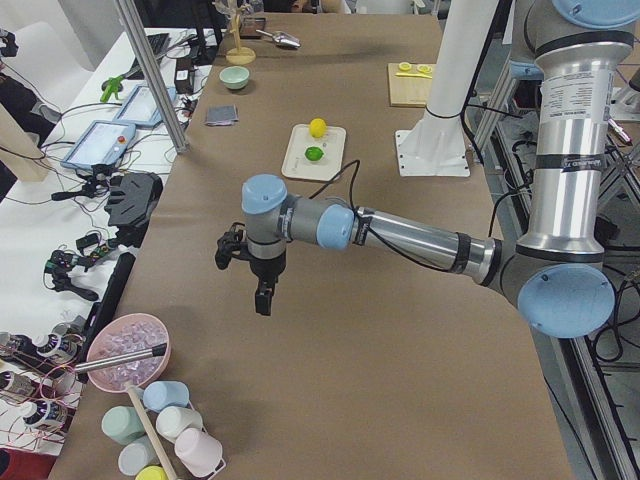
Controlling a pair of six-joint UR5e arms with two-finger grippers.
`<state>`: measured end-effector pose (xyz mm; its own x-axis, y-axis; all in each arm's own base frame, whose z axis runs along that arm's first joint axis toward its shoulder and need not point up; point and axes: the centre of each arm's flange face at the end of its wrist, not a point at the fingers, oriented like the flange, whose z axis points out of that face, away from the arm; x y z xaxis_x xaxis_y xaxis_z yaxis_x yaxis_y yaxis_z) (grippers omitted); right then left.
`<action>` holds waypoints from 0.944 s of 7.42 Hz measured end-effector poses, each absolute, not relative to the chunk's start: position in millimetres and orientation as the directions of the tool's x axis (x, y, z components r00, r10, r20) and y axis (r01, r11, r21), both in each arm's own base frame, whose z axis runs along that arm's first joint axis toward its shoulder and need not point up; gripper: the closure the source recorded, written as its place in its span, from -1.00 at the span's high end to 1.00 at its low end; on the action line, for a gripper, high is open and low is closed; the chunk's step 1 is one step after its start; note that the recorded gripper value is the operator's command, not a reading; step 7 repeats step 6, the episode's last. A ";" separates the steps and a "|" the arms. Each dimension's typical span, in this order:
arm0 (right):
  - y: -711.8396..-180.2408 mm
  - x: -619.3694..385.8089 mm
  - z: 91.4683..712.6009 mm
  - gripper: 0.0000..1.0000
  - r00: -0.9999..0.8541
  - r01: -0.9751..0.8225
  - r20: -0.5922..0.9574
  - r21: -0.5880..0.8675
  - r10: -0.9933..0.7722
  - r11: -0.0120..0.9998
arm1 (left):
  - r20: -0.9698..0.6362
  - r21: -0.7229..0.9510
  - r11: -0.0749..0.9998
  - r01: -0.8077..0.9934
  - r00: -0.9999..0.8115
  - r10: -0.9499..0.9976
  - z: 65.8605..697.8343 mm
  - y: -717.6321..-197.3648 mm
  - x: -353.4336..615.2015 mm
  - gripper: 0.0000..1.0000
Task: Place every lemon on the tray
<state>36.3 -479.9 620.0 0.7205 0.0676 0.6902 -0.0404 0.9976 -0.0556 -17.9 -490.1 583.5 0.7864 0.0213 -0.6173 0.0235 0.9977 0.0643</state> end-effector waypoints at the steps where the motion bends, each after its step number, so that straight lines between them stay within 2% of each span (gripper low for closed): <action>1: -479.2 36.3 620.6 1.00 0.720 -0.040 0.691 -0.056 0.067 0.998 | -0.655 0.042 0.998 0.043 0.756 -0.005 611.8 -476.0 -30.1 0.96; 3: -478.4 36.3 620.6 1.00 0.720 -0.039 0.691 -0.055 0.067 0.998 | -0.688 0.034 0.998 0.059 0.725 -0.020 631.1 -466.8 -36.7 0.96; 7: -477.9 36.3 620.7 1.00 0.719 -0.039 0.692 -0.057 0.068 0.998 | -0.701 0.039 0.997 0.063 0.713 -0.017 629.4 -465.8 -37.7 0.96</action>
